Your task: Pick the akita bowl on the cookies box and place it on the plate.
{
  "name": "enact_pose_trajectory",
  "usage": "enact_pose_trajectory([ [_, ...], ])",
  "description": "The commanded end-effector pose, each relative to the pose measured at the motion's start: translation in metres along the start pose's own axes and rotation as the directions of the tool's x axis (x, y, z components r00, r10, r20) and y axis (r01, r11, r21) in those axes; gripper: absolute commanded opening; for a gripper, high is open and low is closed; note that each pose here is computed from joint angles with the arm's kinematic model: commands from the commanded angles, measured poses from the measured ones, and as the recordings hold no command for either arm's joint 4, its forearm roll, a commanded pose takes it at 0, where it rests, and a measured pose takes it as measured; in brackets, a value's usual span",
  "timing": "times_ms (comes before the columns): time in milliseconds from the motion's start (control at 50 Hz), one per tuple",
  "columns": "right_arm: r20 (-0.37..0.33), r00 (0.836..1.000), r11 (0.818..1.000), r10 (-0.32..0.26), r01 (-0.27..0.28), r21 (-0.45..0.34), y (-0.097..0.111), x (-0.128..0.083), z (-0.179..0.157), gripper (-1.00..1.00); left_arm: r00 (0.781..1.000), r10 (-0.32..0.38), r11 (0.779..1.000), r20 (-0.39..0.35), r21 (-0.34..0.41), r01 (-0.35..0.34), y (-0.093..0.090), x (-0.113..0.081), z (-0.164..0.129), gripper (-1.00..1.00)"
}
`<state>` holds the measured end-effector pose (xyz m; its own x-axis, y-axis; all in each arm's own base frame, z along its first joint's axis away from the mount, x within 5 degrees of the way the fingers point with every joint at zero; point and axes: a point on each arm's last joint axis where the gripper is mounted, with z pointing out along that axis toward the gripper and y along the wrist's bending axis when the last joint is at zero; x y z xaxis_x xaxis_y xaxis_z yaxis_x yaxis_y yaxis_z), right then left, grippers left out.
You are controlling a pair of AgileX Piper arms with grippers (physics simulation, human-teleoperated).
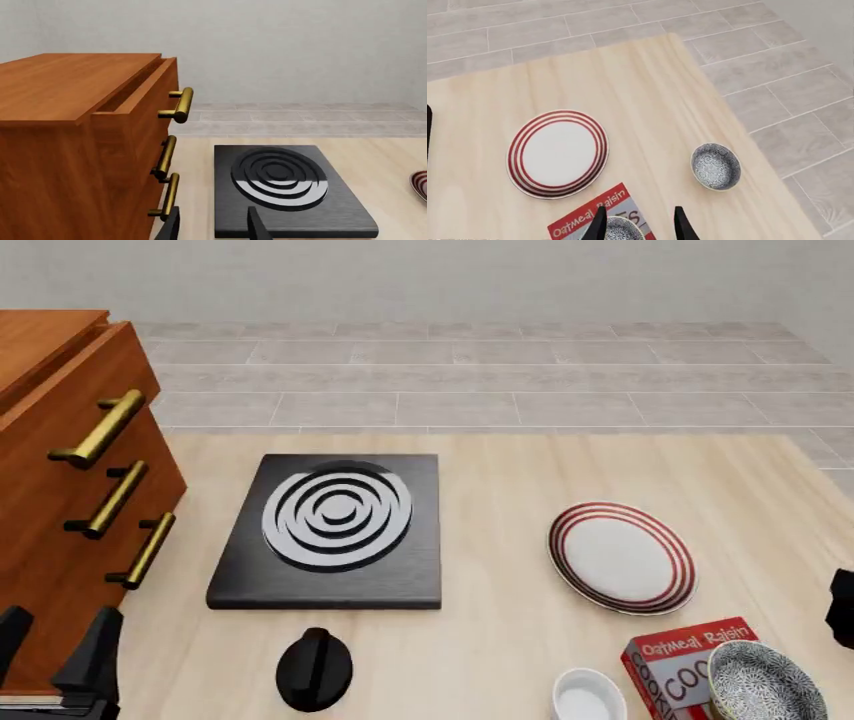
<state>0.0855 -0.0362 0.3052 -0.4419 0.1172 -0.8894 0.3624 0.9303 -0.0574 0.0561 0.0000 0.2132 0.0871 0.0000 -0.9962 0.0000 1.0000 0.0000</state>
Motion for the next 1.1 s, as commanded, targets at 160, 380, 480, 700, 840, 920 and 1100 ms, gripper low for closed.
enact_pose_trajectory([
  [160,-0.073,0.997,1.0,0.004,-0.004,0.002,0.0,0.015,0.009,1.0,1.0,0.0,1.0,0.0,0.0,0.0,0.0,0.0,0.0,1.0],
  [380,-0.122,0.992,1.0,-0.004,0.004,-0.006,0.002,0.032,0.017,1.0,1.0,0.0,1.0,0.0,0.0,0.0,0.0,0.0,0.0,1.0],
  [480,-0.141,0.99,1.0,-0.017,0.015,-0.019,0.003,0.038,0.018,1.0,1.0,0.0,1.0,0.0,0.0,0.0,0.0,0.0,0.0,1.0],
  [700,-0.174,0.985,1.0,-0.003,0.002,-0.005,0.003,0.054,0.024,1.0,1.0,0.0,1.0,0.0,0.0,0.0,0.0,0.0,0.0,1.0],
  [840,-0.192,0.981,1.0,0.006,-0.006,0.001,0.003,0.063,0.029,1.0,1.0,0.0,1.0,0.0,0.0,0.0,0.0,0.0,0.0,1.0],
  [920,-0.208,0.978,1.0,0.002,-0.001,0.004,0.002,0.069,0.035,1.0,1.0,0.0,1.0,0.0,0.0,0.0,0.0,0.0,0.0,1.0],
  [1100,-0.231,0.973,1.0,0.006,-0.006,0.003,0.003,0.077,0.042,1.0,1.0,0.0,1.0,0.0,0.0,0.0,0.0,0.0,0.0,1.0],
])
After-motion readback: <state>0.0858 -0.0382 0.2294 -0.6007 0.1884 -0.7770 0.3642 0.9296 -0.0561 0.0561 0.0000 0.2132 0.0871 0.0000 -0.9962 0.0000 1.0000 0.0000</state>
